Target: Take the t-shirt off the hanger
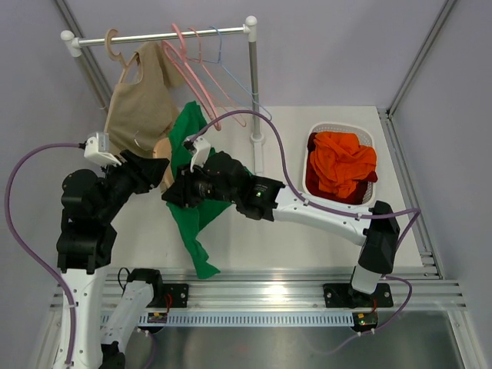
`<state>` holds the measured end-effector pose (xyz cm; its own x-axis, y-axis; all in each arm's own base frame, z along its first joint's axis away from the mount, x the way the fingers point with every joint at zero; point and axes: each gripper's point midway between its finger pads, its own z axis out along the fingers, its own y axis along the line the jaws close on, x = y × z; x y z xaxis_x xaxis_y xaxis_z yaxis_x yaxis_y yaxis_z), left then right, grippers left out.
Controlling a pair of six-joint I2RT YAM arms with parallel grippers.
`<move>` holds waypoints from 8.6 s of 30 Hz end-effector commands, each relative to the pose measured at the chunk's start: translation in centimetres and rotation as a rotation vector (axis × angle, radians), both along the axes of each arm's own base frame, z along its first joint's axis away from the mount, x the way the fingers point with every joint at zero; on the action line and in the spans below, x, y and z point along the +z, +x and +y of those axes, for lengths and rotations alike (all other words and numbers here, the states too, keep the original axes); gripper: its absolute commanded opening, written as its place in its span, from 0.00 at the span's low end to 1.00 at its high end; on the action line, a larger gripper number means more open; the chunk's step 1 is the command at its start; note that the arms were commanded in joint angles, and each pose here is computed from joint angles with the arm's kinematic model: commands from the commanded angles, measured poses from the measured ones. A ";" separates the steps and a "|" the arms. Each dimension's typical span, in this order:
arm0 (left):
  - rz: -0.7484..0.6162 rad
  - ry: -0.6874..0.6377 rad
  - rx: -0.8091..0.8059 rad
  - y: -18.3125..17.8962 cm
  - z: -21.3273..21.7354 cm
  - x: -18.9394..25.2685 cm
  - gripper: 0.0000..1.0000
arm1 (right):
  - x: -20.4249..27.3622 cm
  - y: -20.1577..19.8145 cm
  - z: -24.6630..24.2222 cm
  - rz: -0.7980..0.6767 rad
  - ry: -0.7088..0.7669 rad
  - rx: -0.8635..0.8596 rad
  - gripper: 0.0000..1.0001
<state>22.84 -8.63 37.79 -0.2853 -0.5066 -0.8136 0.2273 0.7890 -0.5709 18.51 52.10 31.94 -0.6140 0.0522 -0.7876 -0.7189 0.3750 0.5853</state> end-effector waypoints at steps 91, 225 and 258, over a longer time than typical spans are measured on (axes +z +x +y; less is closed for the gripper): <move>-0.367 0.124 0.116 -6.7 2.7 20.3 0.00 | -18.2 6.6 -20.6 -0.059 -0.487 -0.488 0.00; 0.066 0.552 0.207 18.3 7.2 9.0 0.00 | -6.2 11.9 -42.3 -0.033 0.004 -1.029 0.91; -0.083 0.459 0.050 32.8 6.3 5.7 0.00 | -8.0 10.8 -37.2 -0.030 -0.024 -0.804 0.92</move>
